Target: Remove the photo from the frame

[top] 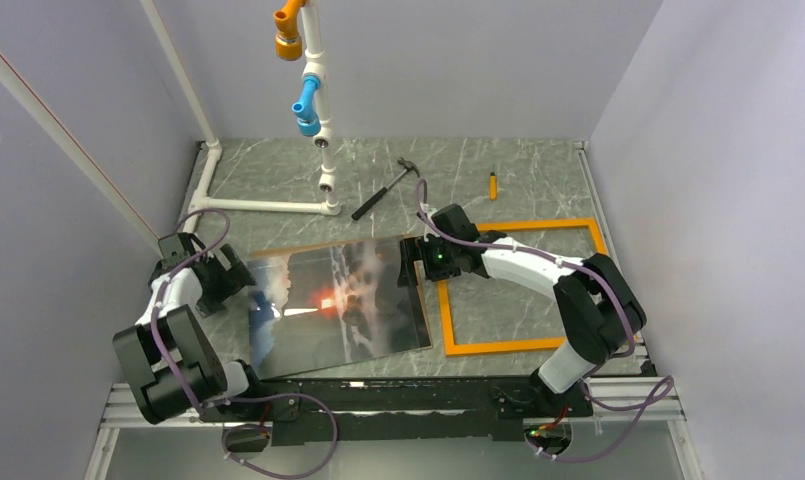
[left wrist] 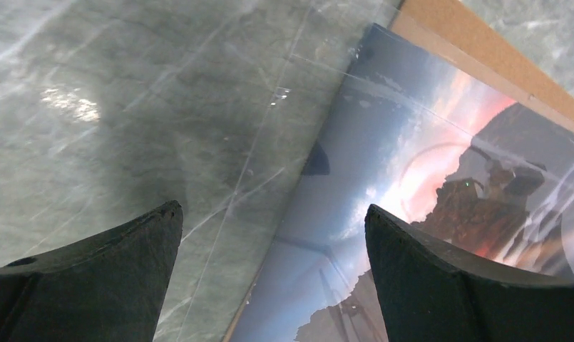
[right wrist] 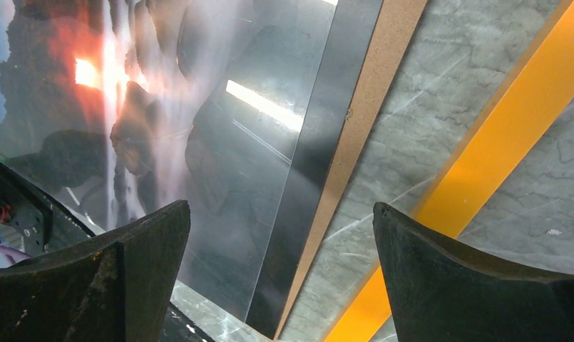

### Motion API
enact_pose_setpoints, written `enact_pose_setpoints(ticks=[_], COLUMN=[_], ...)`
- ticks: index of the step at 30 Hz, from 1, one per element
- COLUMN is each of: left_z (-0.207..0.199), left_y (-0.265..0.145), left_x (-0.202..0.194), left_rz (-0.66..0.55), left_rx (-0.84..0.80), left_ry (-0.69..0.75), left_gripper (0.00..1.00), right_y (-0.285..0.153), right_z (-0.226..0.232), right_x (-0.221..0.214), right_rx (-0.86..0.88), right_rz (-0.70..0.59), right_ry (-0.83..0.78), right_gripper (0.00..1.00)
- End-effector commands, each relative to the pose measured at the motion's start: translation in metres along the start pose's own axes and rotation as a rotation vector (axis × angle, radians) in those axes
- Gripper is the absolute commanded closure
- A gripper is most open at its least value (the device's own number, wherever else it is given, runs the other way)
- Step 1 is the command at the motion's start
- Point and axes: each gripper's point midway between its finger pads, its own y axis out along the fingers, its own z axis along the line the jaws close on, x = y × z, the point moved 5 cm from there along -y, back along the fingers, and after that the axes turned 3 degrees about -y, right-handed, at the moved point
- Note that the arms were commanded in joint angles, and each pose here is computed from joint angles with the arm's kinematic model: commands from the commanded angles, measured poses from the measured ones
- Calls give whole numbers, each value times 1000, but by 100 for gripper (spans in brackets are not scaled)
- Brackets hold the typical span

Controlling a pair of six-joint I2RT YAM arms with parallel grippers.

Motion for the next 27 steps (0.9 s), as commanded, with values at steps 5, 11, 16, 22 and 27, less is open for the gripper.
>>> enact_pose_setpoints(ticks=[5,11,16,22,27], left_z=[-27,-33,-33,-32,-38], left_y=[7,6,5,5,6], left_x=[-3,-9,-13,-12,-14], left_rz=[69,74,82,67,79], left_rx=[-250,-300,-298,-286,-306], left_ry=[38,-9,0,9,-21], left_gripper=[1,0,1,1,1], right_y=[-1,4,13,27,32], right_z=[-2,-10,-10,-12,-22], right_x=[22,23,23,18,11], right_rx=[-24,-26,-12,-2,-75], right_rz=[-67,-56,-40,-8,8], right_ry=[-41,8,46,105,118], right_gripper=[0,0,0,0,0])
